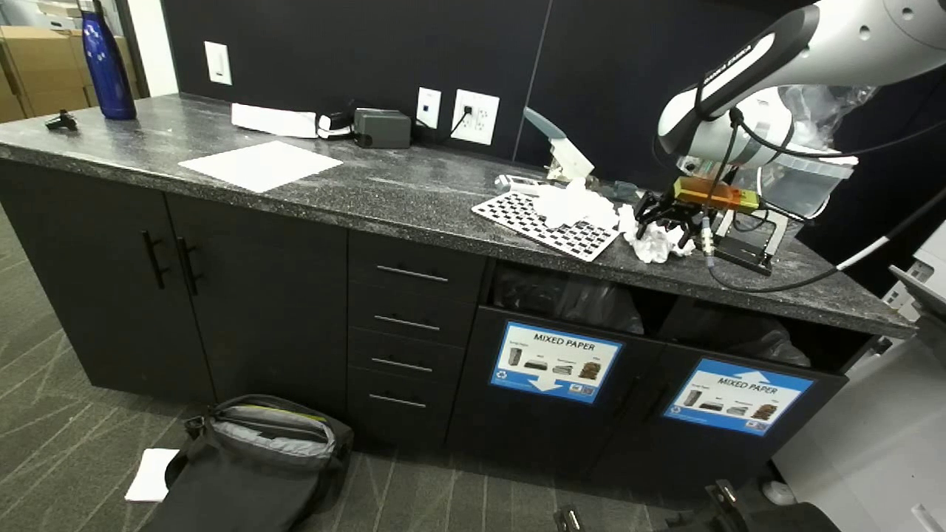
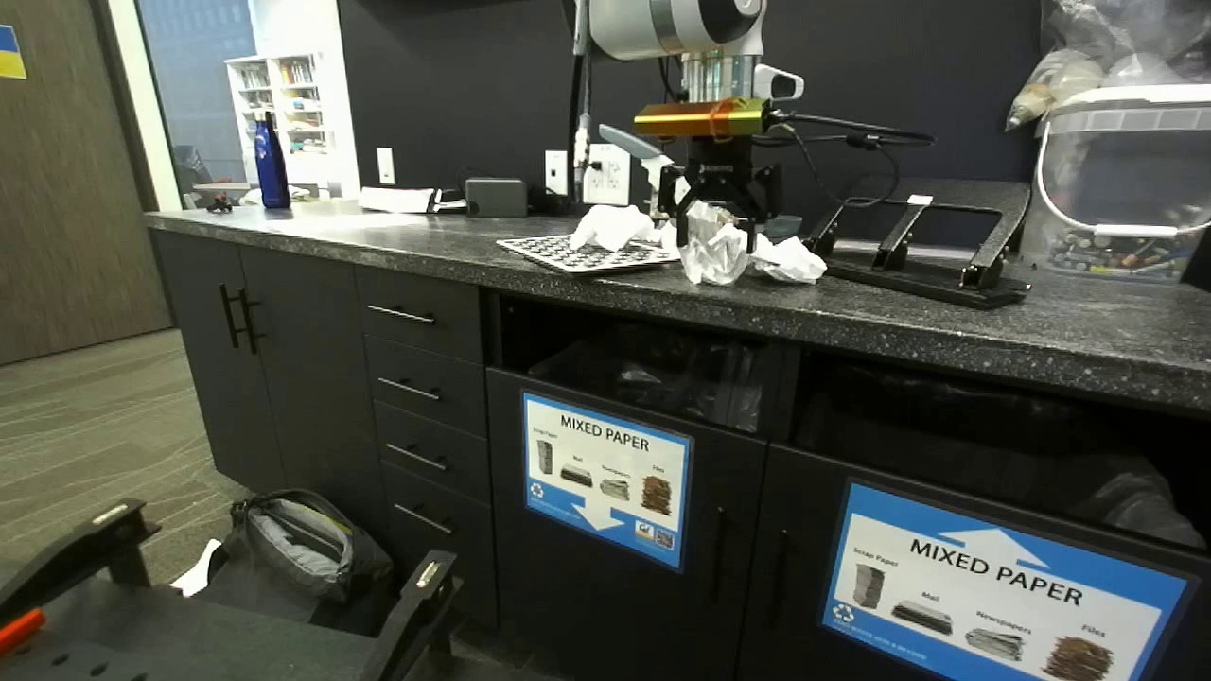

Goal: Pick up all the papers from the counter and throw them in the bin

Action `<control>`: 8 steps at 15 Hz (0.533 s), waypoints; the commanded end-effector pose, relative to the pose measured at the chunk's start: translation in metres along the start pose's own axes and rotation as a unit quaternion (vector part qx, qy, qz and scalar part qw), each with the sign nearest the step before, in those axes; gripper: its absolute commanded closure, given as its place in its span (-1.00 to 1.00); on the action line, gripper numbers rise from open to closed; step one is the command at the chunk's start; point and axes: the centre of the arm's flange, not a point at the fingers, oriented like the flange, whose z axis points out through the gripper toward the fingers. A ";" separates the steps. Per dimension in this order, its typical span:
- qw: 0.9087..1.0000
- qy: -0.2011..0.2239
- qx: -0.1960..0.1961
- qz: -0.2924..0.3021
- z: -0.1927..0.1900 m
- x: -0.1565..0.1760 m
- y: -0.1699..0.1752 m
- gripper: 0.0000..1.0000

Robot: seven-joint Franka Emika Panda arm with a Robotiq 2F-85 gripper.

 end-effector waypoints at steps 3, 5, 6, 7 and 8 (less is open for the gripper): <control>1.000 0.002 0.016 -0.026 0.017 0.022 -0.001 -1.00; 0.999 0.002 0.013 -0.042 0.021 0.023 0.000 -0.48; 0.999 0.002 0.013 -0.042 0.023 0.023 0.000 -0.31; 0.999 0.002 0.013 -0.043 0.023 0.024 0.001 -0.17; 0.999 -0.004 0.016 -0.032 0.023 0.024 0.002 -0.02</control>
